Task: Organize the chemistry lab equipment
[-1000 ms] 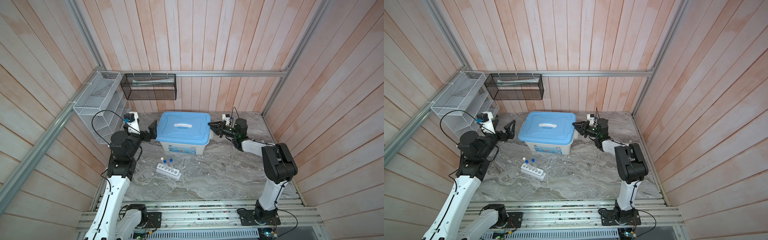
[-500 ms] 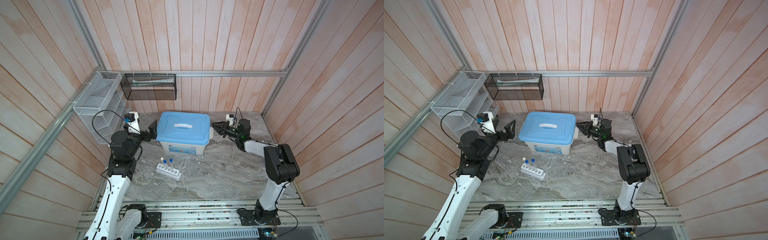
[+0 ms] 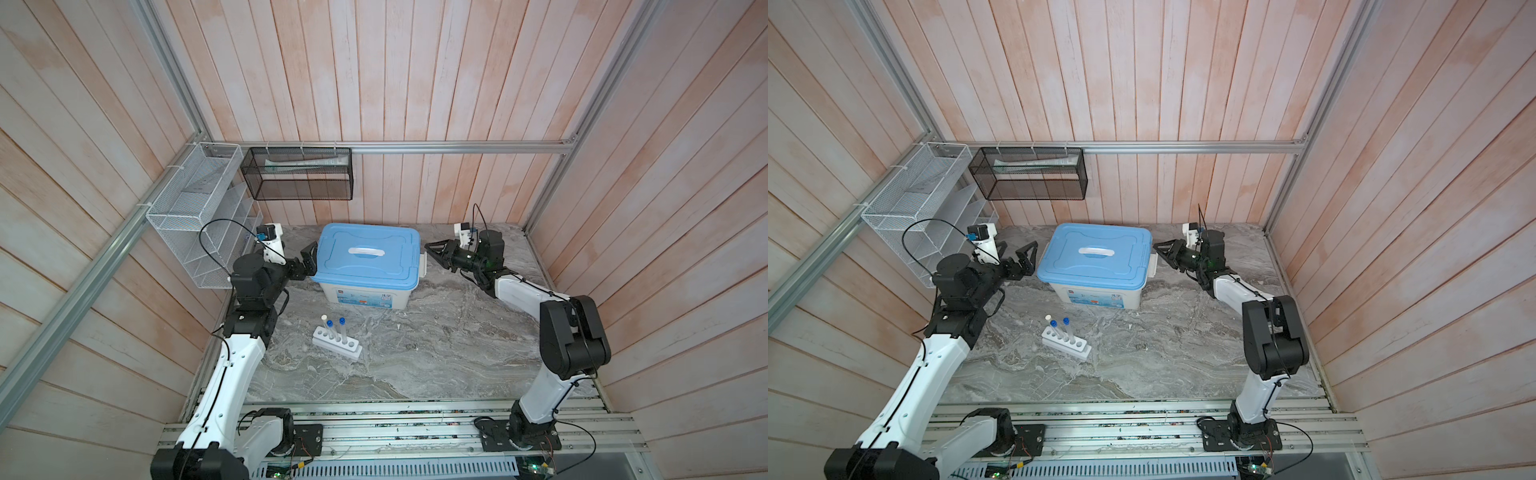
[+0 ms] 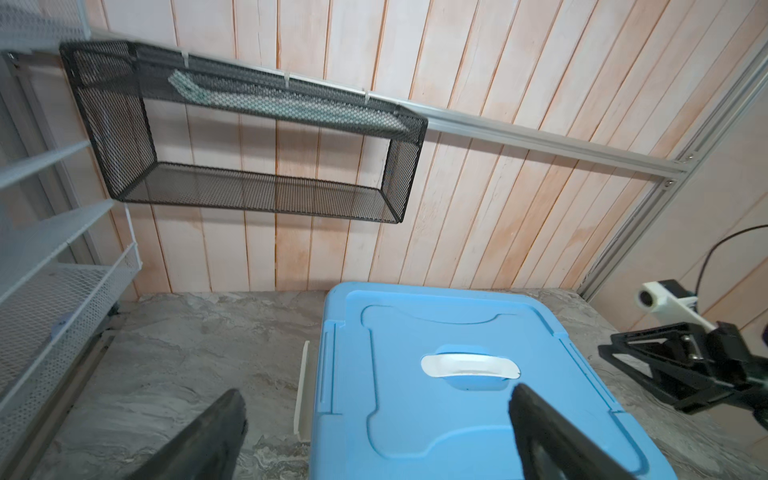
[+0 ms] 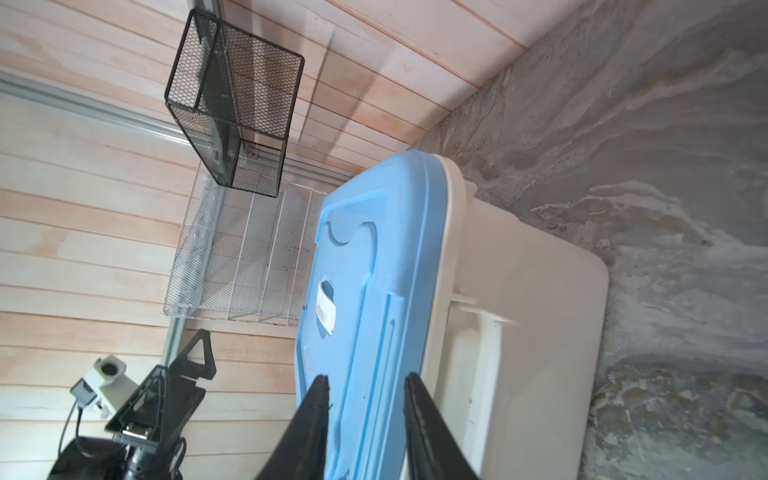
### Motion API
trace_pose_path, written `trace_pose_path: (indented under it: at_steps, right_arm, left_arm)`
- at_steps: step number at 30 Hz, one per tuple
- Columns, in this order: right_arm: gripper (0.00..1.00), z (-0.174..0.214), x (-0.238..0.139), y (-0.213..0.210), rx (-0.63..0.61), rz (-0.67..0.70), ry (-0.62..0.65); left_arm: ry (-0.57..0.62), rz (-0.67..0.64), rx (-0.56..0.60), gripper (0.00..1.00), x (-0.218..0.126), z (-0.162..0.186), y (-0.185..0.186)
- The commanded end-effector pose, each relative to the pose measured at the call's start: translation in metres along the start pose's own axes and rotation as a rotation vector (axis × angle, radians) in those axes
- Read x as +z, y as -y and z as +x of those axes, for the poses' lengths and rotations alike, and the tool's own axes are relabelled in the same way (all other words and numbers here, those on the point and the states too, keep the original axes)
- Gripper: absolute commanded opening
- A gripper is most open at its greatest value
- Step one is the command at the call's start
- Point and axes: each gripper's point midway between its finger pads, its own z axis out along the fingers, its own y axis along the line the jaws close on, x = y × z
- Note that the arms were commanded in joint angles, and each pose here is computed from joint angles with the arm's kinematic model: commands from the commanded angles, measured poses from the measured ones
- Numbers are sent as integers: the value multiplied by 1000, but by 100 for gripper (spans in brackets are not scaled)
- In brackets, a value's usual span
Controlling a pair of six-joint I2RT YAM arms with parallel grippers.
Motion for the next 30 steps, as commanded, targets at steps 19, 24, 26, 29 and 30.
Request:
trace_pose_path:
  at_steps: [19,24,26,29,30]
  right_arm:
    - [58,10,-15,6,-238,221,-23]
    - [59,10,-10,5,-260,236,-28]
    - [59,9,-9,12,-263,267,-31]
    - [58,8,-7,15,-259,281,-33]
    - [58,9,-6,15,-258,277,-36]
  left_arm:
    - [-148,-12,-141,99,64,38,-25]
    - [-177,39,-176,99,76,45,-20]
    - [-196,49,-187,99,81,50,-20]
    - [-211,67,-201,99,86,59,-19]
    - [-214,74,-209,99,87,62,-19]
